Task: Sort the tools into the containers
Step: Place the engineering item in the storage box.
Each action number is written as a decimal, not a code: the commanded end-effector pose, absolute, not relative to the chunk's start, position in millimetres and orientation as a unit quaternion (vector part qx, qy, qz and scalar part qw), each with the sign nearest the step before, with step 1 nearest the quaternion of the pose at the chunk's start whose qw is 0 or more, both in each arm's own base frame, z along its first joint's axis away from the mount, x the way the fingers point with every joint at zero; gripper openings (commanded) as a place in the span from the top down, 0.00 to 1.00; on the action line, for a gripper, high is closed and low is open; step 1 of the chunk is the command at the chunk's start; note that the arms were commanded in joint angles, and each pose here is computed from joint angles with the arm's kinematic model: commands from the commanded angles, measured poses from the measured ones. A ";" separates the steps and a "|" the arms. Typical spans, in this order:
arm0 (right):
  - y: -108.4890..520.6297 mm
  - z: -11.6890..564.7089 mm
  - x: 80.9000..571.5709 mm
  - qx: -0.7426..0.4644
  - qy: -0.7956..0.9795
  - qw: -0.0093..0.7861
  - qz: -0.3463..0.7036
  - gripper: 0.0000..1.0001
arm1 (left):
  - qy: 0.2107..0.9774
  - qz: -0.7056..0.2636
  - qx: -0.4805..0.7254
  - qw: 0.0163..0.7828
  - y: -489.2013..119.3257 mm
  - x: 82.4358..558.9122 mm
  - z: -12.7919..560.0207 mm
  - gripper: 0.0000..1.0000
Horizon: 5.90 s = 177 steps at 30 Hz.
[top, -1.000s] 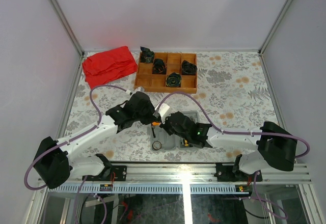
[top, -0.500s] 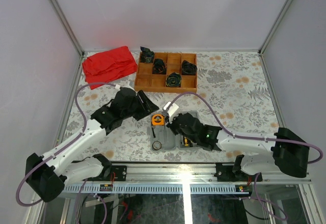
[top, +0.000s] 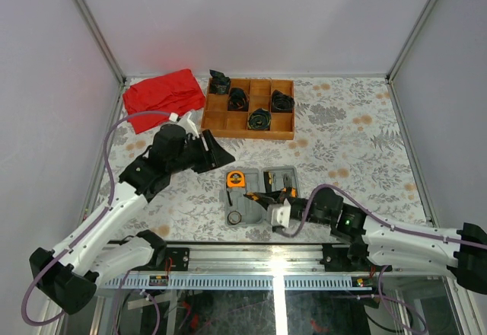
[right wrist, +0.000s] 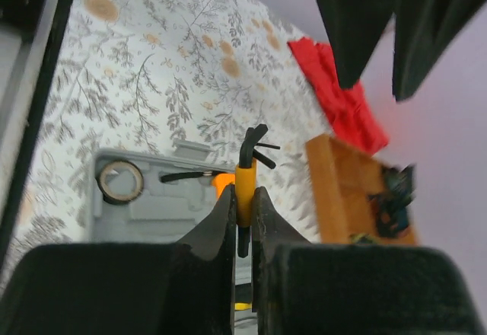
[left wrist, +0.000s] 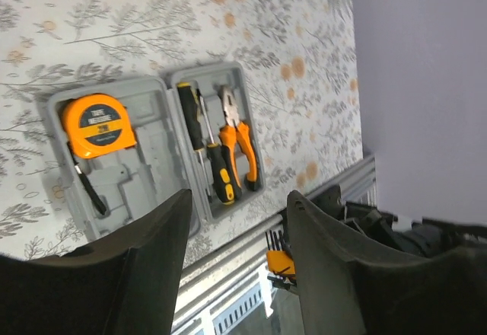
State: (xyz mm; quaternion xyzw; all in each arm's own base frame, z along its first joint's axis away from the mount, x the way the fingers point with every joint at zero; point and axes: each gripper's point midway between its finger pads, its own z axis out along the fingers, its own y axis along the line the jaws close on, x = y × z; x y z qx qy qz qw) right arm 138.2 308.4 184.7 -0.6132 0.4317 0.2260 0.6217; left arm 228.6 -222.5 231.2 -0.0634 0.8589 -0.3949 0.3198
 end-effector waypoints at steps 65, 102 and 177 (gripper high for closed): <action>290.6 313.5 152.7 -0.696 0.044 0.698 -0.161 0.47 | 0.706 -0.642 0.100 0.282 -276.8 175.6 317.8 1.00; 218.6 187.8 209.3 -0.032 0.841 0.506 0.187 0.29 | 0.815 -0.463 -0.145 0.316 -269.2 188.4 125.5 1.00; 172.2 136.8 210.8 -0.007 0.902 0.430 0.041 0.12 | 0.849 -0.327 -0.143 0.389 -244.3 208.5 114.5 0.46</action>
